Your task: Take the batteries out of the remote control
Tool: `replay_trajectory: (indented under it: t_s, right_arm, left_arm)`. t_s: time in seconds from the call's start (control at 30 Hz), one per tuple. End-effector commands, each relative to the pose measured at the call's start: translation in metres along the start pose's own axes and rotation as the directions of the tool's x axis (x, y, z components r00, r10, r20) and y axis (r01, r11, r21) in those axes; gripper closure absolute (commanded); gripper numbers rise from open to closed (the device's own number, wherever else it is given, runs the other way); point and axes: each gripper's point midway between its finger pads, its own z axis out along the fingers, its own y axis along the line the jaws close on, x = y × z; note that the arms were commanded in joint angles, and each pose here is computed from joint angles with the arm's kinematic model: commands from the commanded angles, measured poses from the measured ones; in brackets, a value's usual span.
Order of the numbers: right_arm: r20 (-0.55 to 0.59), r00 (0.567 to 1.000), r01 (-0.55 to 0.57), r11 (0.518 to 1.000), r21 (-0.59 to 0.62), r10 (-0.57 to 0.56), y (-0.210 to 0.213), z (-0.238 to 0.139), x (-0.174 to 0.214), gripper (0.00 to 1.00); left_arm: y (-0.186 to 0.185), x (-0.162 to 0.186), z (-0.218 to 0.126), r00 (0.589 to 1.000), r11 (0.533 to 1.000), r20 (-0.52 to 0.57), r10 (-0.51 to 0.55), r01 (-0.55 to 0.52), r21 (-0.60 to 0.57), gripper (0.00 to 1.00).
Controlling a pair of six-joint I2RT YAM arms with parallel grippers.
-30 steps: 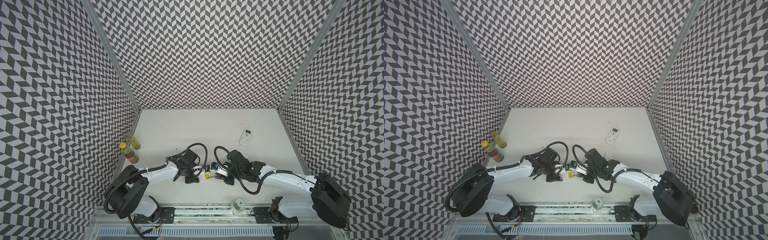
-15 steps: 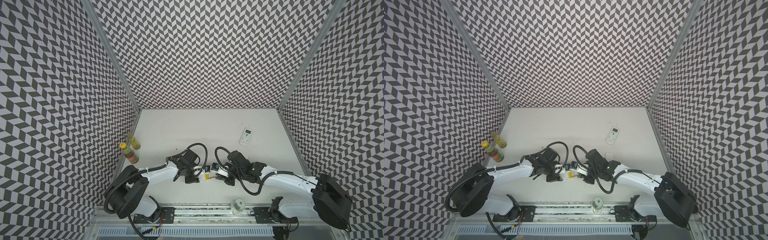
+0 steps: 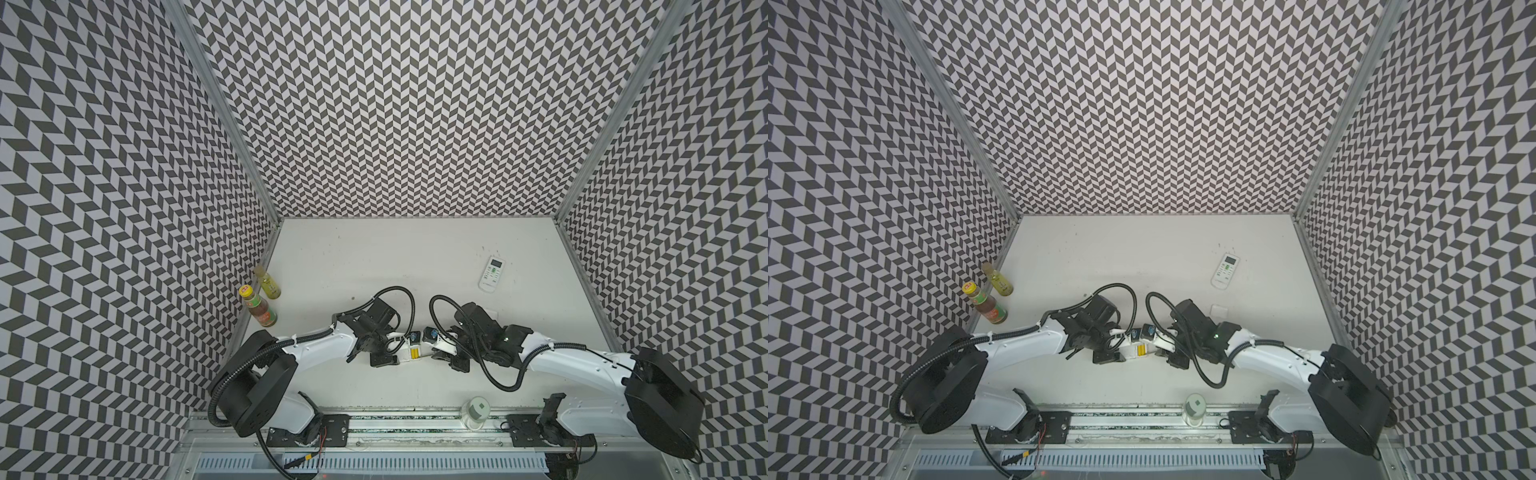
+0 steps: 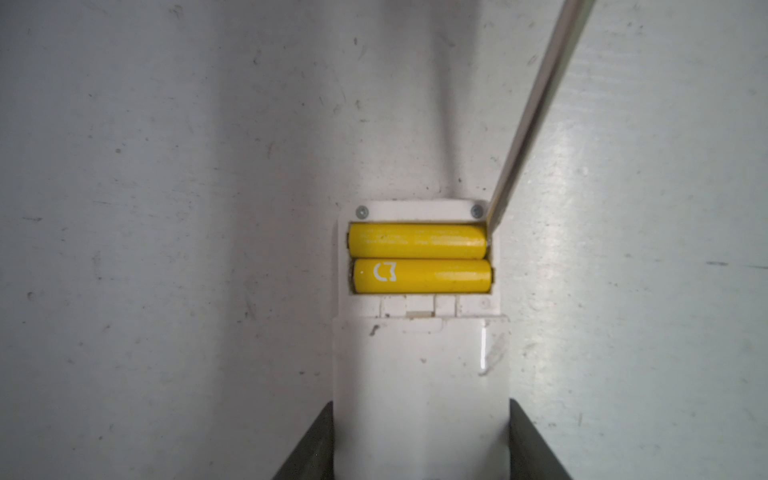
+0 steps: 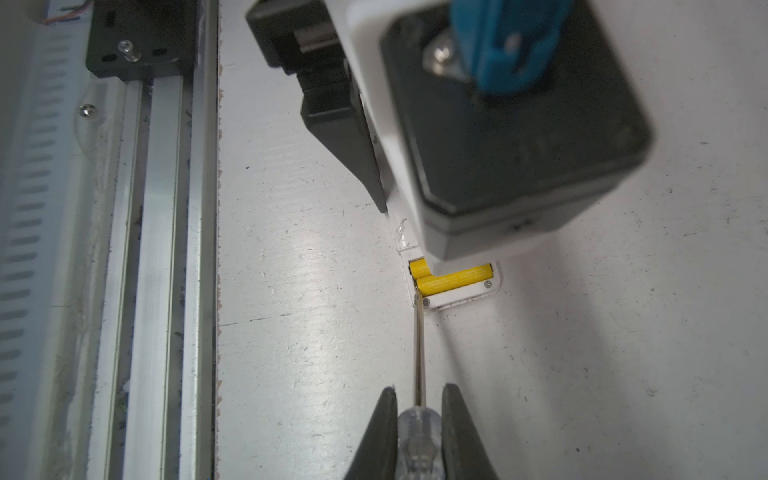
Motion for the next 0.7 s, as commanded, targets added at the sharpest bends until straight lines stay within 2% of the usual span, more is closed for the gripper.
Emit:
replay_trajectory:
  t_s: [0.0, 0.27, 0.67]
  right_arm:
    - [-0.012, 0.999, 0.042, 0.999, -0.022, -0.042, 0.004, 0.006, 0.001, 1.0]
    - [-0.042, 0.996, 0.079, 0.997, 0.027, -0.078, -0.002, 0.01, 0.001, 1.0]
    - [-0.023, 0.98, 0.195, 0.946, 0.259, -0.196, -0.02, 0.003, -0.019, 1.0]
  left_arm:
    - [-0.001, -0.003, 0.001, 1.0, 1.0, -0.008, 0.018, -0.018, 0.013, 0.57]
    - [-0.001, -0.003, 0.001, 1.0, 1.0, -0.007, 0.016, -0.015, 0.02, 0.58]
    - [-0.007, -0.006, 0.001, 1.0, 0.999, 0.014, 0.016, -0.017, 0.047, 0.58]
